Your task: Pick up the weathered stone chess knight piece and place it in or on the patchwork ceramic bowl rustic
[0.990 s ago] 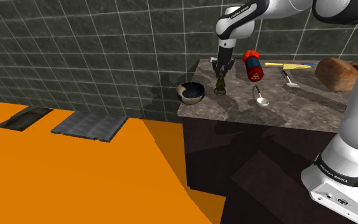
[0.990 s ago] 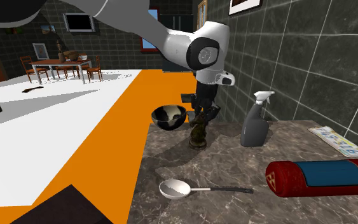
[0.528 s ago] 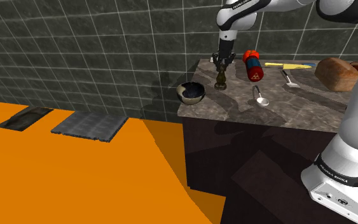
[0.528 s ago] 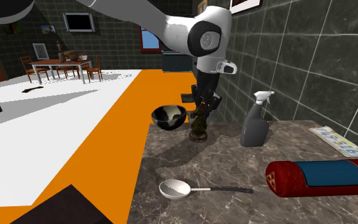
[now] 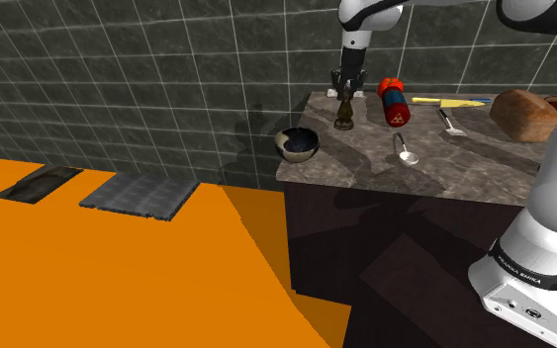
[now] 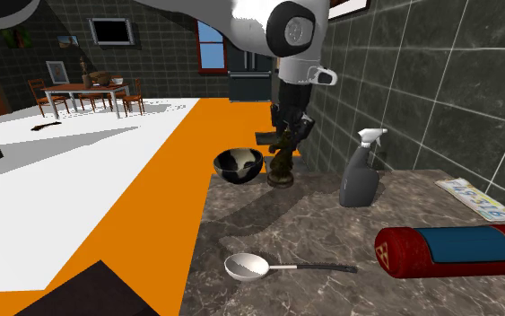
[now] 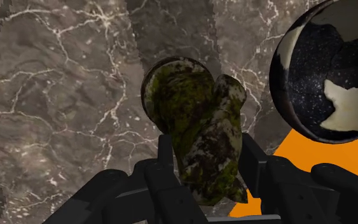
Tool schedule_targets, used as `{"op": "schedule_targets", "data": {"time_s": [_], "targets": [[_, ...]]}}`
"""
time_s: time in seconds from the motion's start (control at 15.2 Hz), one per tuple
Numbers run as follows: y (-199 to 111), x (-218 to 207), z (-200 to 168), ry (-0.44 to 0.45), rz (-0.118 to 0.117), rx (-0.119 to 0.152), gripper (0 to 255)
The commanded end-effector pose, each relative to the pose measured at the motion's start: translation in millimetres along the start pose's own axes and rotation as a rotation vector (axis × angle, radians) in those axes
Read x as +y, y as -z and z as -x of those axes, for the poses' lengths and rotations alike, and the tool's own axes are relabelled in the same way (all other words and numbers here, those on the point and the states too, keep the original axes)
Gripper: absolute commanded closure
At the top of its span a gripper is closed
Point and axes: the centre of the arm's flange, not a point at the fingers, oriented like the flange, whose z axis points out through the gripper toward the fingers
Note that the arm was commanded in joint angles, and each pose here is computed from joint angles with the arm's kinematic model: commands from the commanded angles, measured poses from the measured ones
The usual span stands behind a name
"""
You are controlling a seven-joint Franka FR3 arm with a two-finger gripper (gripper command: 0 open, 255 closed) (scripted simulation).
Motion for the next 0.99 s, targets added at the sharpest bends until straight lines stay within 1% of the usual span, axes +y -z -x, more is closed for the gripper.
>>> {"op": "schedule_targets", "data": {"time_s": [0.0, 0.92], "targets": [[10.8, -0.9, 0.7, 0.000, 0.000, 0.000, 255], [82.0, -9.3, 0.9, 0.000, 0.000, 0.000, 255]]}}
